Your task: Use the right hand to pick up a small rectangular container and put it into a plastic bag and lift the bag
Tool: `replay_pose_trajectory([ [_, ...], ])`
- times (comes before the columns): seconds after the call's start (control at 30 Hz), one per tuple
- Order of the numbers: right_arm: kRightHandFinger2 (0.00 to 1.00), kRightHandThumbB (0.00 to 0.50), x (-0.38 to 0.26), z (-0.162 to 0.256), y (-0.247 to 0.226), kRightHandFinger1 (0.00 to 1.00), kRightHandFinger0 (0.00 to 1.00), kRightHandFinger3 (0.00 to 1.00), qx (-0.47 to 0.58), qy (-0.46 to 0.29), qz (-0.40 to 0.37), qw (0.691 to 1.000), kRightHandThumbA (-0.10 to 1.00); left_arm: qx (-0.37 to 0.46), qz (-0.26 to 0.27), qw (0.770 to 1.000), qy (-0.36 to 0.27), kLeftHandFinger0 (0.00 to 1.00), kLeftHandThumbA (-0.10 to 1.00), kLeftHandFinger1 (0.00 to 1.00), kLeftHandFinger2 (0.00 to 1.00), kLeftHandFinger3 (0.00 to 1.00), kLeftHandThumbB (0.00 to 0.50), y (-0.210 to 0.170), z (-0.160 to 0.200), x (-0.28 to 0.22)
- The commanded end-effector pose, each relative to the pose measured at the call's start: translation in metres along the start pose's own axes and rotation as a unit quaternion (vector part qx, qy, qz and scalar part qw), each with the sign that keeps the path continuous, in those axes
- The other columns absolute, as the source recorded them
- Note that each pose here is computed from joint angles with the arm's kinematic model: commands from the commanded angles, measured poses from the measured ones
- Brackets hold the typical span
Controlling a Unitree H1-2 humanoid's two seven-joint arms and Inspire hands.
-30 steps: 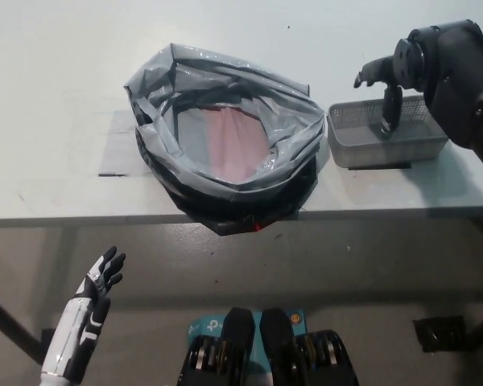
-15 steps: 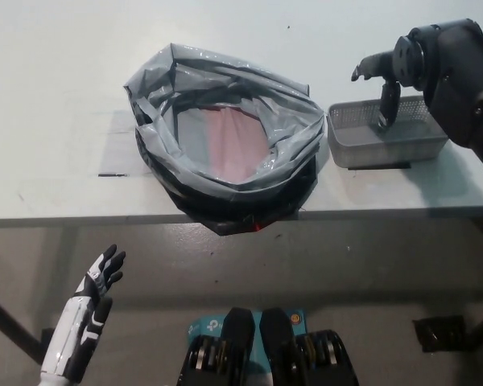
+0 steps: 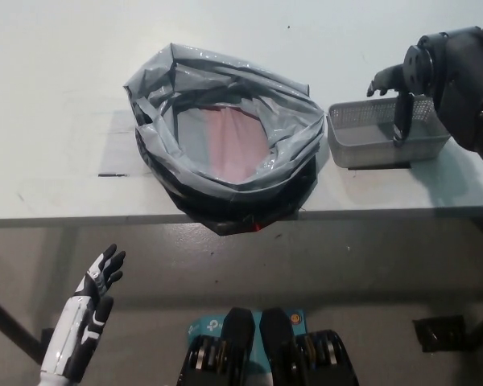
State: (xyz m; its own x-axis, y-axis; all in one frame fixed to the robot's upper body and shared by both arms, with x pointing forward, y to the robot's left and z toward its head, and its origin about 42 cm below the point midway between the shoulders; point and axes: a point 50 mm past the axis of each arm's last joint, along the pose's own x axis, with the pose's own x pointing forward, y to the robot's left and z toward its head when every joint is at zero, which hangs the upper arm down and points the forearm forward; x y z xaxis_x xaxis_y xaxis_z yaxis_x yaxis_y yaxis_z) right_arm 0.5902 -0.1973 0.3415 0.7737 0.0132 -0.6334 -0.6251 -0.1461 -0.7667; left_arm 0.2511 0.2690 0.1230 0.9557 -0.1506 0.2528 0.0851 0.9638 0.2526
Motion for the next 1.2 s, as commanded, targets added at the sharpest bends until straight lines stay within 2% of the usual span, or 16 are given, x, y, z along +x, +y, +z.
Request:
replay_pose_trajectory([
  [0.0, 1.0, 0.5, -0.014, 0.004, -0.027, 1.0, 1.0, 1.0, 0.034, 0.002, -0.023, 0.999, 0.77, 0.005, -0.014, 0.999, -0.034, 1.0, 0.95, 1.0, 1.0, 1.0, 0.355, 0.003, 0.01, 0.004],
  [0.4, 1.0, 0.5, 0.009, 0.015, 0.005, 1.0, 1.0, 1.0, 0.033, 0.002, 0.012, 0.999, 0.76, 0.005, -0.015, 0.999, -0.035, 1.0, 0.94, 1.0, 1.0, 1.0, 0.363, 0.002, 0.012, 0.006],
  [0.53, 1.0, 0.5, 0.016, 0.02, 0.014, 1.0, 1.0, 1.0, 0.004, 0.008, 0.002, 1.0, 0.8, 0.0, -0.013, 0.999, -0.037, 1.0, 0.93, 1.0, 1.0, 1.0, 0.362, 0.002, 0.013, 0.006],
  [0.57, 1.0, 0.5, 0.017, 0.02, 0.016, 1.0, 1.0, 1.0, 0.011, 0.007, 0.001, 1.0, 0.76, 0.0, -0.013, 0.999, -0.037, 1.0, 0.93, 1.0, 1.0, 1.0, 0.361, 0.002, 0.013, 0.006],
  [0.7, 1.0, 0.5, 0.021, 0.026, 0.024, 1.0, 1.0, 1.0, 0.007, 0.002, 0.009, 1.0, 0.76, 0.004, -0.016, 0.999, -0.042, 1.0, 0.93, 1.0, 1.0, 1.0, 0.353, 0.003, 0.014, 0.009],
  [0.87, 1.0, 0.5, 0.027, 0.029, 0.035, 1.0, 1.0, 1.0, 0.023, 0.005, 0.02, 1.0, 0.66, 0.003, -0.016, 0.999, -0.039, 1.0, 0.94, 1.0, 1.0, 1.0, 0.355, 0.005, 0.015, 0.01],
  [0.93, 1.0, 0.5, 0.029, 0.03, 0.04, 1.0, 1.0, 1.0, 0.02, 0.011, 0.021, 1.0, 0.6, 0.003, -0.016, 0.999, -0.04, 1.0, 0.94, 1.0, 1.0, 1.0, 0.356, 0.005, 0.015, 0.01],
  [0.97, 1.0, 0.48, 0.032, 0.03, 0.044, 1.0, 1.0, 1.0, 0.014, 0.009, 0.013, 1.0, 0.49, 0.005, -0.014, 0.999, -0.04, 1.0, 0.93, 1.0, 1.0, 1.0, 0.354, 0.005, 0.016, 0.011],
  [1.0, 1.0, 0.485, 0.034, 0.03, 0.048, 1.0, 1.0, 1.0, 0.01, 0.006, 0.006, 1.0, 0.47, 0.005, -0.013, 0.999, -0.04, 1.0, 0.93, 1.0, 1.0, 1.0, 0.355, 0.005, 0.016, 0.011],
  [1.03, 0.98, 0.397, 0.037, 0.028, 0.052, 0.91, 0.9, 1.0, 0.015, -0.004, -0.016, 1.0, 0.17, 0.005, -0.014, 0.999, -0.042, 1.0, 0.93, 1.0, 1.0, 1.0, 0.356, 0.005, 0.016, 0.011],
  [1.07, 0.89, 0.426, 0.038, 0.028, 0.054, 0.73, 0.7, 1.0, 0.02, -0.008, -0.028, 0.999, 0.14, 0.005, -0.014, 0.999, -0.043, 1.0, 0.93, 1.0, 1.0, 1.0, 0.355, 0.005, 0.016, 0.011],
  [1.1, 0.97, 0.343, 0.04, 0.027, 0.056, 0.83, 0.72, 1.0, 0.021, -0.013, -0.05, 0.998, 0.05, 0.005, -0.014, 0.999, -0.044, 1.0, 0.93, 1.0, 1.0, 1.0, 0.362, 0.005, 0.017, 0.012],
  [1.13, 0.94, 0.281, 0.042, 0.025, 0.057, 0.89, 0.82, 0.9, 0.013, -0.02, -0.089, 0.996, -0.06, 0.005, -0.014, 0.999, -0.045, 1.0, 0.93, 1.0, 1.0, 1.0, 0.356, 0.005, 0.017, 0.013],
  [1.17, 0.9, 0.255, 0.042, 0.023, 0.058, 0.89, 0.84, 0.8, 0.003, -0.027, -0.117, 0.993, -0.09, 0.006, -0.014, 0.999, -0.047, 1.0, 0.93, 1.0, 1.0, 1.0, 0.355, 0.006, 0.017, 0.014],
])
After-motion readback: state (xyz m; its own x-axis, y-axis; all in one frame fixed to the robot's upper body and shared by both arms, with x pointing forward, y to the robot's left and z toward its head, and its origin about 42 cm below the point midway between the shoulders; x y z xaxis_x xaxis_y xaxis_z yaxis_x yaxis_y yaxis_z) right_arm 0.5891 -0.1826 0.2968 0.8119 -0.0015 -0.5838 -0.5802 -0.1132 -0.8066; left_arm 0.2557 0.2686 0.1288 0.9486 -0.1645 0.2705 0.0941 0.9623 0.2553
